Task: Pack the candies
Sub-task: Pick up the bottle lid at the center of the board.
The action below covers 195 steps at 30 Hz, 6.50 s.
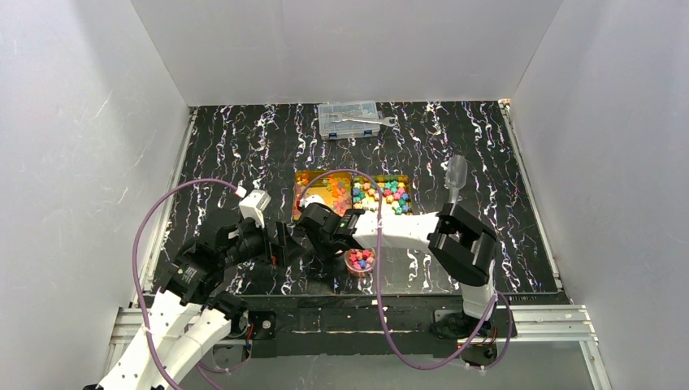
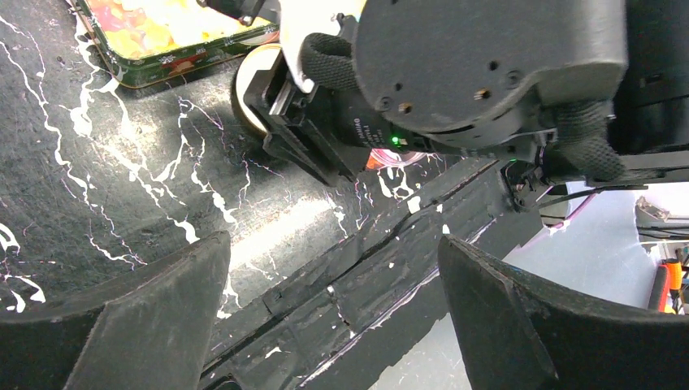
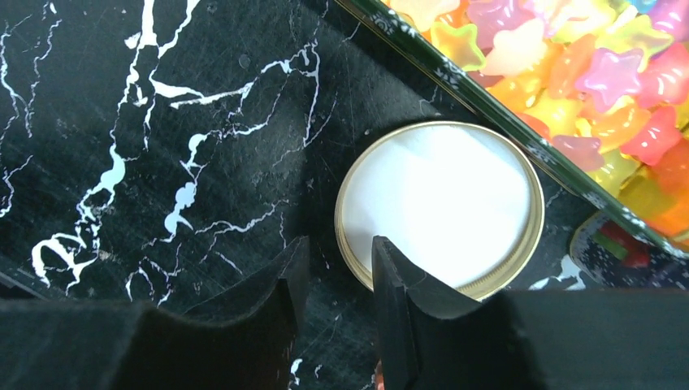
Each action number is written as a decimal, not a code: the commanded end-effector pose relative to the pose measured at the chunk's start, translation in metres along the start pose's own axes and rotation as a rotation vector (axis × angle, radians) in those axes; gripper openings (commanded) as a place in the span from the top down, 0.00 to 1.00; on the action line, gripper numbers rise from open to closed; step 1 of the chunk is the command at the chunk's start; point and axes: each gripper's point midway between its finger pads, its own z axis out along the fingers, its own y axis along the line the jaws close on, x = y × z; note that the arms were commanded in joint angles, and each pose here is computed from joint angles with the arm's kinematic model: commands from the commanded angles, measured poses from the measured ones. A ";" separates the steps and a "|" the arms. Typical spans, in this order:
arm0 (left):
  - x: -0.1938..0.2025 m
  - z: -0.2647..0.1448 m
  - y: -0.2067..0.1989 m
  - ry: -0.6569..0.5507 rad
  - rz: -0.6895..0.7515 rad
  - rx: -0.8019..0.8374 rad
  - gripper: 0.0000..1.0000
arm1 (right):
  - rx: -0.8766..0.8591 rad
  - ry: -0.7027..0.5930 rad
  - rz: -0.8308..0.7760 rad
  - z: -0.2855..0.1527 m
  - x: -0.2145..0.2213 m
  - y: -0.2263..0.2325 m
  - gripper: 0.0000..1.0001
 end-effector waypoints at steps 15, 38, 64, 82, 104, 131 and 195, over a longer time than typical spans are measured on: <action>0.002 -0.002 0.000 0.006 0.003 -0.003 0.02 | 0.073 0.022 -0.087 0.021 0.011 0.009 0.84; -0.013 -0.028 -0.028 -0.110 0.093 0.129 0.02 | -0.151 -0.171 -0.046 -0.039 -0.020 0.057 0.99; -0.026 -0.084 -0.111 -0.234 0.634 0.588 0.02 | -0.737 -0.308 -0.201 -0.257 0.003 0.073 0.99; 0.016 -0.114 -0.150 -0.208 0.928 1.116 0.12 | -1.323 -0.315 -0.399 -0.338 0.044 0.118 0.99; 0.023 -0.120 -0.154 -0.209 0.973 1.211 0.58 | -1.488 -0.457 -0.340 -0.372 0.014 0.137 0.99; 0.018 -0.101 -0.145 -0.173 0.886 1.092 1.00 | -1.153 -0.582 -0.341 -0.363 0.002 0.099 0.38; 0.011 -0.038 -0.105 0.007 -0.312 0.642 1.00 | -1.066 -0.675 0.337 -0.274 -0.019 0.040 0.61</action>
